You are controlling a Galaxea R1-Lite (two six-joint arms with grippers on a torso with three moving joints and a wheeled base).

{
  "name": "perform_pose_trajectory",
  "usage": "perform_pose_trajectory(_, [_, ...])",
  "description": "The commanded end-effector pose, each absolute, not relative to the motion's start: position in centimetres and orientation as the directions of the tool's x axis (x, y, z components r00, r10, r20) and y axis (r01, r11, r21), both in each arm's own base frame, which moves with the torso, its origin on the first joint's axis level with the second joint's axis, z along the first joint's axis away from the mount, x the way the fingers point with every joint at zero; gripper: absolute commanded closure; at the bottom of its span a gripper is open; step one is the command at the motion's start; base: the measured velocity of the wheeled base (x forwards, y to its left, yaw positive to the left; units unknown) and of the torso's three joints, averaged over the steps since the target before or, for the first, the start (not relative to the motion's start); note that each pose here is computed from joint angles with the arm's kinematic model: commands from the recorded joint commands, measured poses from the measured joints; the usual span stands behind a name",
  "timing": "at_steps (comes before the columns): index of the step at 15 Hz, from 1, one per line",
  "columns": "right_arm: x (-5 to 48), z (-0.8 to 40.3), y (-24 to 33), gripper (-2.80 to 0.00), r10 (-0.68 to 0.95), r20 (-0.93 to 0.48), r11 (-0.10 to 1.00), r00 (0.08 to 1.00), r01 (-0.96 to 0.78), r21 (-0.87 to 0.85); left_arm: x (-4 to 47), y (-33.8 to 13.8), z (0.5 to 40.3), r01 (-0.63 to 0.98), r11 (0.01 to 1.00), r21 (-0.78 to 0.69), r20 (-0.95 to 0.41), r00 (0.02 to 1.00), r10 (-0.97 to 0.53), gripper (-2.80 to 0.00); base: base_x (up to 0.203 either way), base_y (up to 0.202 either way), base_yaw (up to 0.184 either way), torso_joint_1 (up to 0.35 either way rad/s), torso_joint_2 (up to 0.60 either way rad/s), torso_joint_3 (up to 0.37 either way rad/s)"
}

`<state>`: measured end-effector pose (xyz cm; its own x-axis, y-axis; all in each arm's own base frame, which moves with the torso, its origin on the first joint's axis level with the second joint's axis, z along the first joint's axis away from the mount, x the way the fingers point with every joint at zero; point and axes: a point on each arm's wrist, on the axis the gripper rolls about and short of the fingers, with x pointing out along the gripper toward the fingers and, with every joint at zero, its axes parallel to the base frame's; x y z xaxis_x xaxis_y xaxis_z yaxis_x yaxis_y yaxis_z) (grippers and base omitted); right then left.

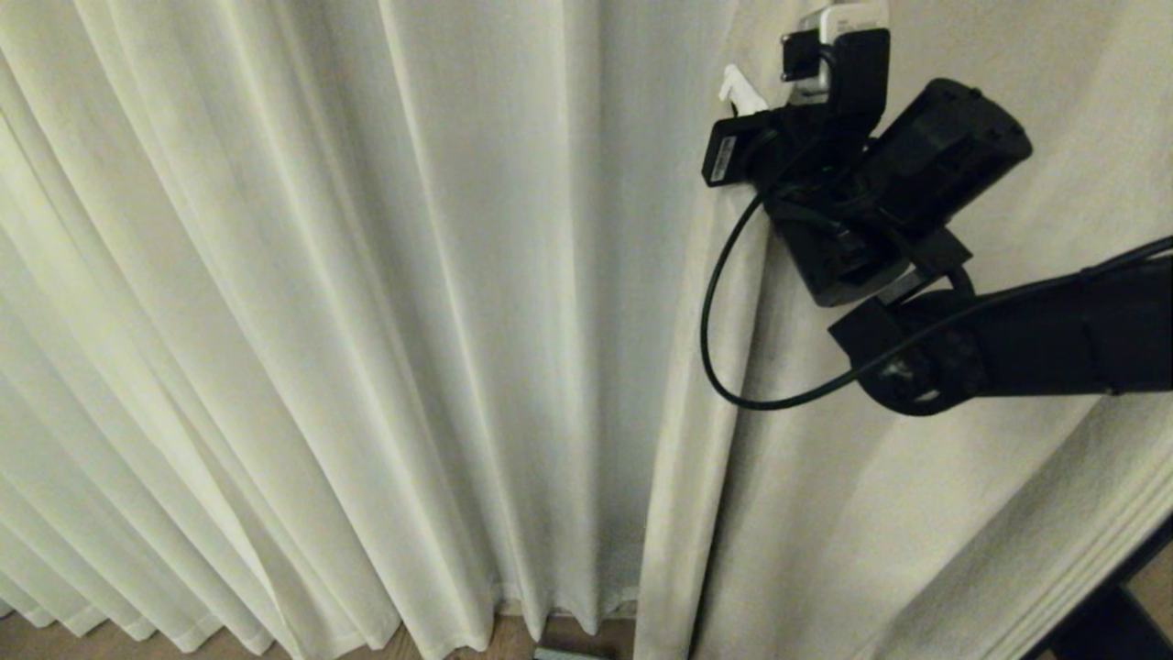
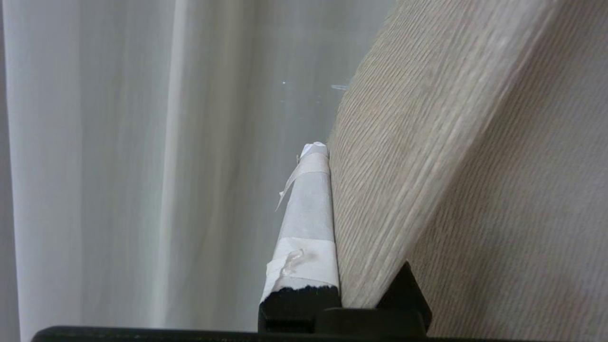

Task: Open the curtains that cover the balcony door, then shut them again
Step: Close the outer curtains on both sides

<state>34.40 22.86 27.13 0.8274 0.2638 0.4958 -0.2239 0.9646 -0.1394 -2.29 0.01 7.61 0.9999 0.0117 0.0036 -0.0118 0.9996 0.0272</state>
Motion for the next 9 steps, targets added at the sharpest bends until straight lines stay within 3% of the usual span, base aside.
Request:
perform_pose_trajectory(1, [35.0,26.7,23.7,0.00,0.269,0.498,0.963,0.824,-0.230,-0.140,-2.3,0.0,7.6,-0.012,1.000,0.028,0.005,1.000,0.012,0.00,0.000,0.000,0.000,0.000,0.00,0.000])
perform_pose_trajectory(9, [35.2,25.7,25.8,0.00,0.303,0.490,0.953,0.817,-0.255,-0.164,-2.3,0.0,7.6,-0.012,1.000,0.028,0.005,1.000,0.012,0.00,0.000,0.000,0.000,0.000,0.00,0.000])
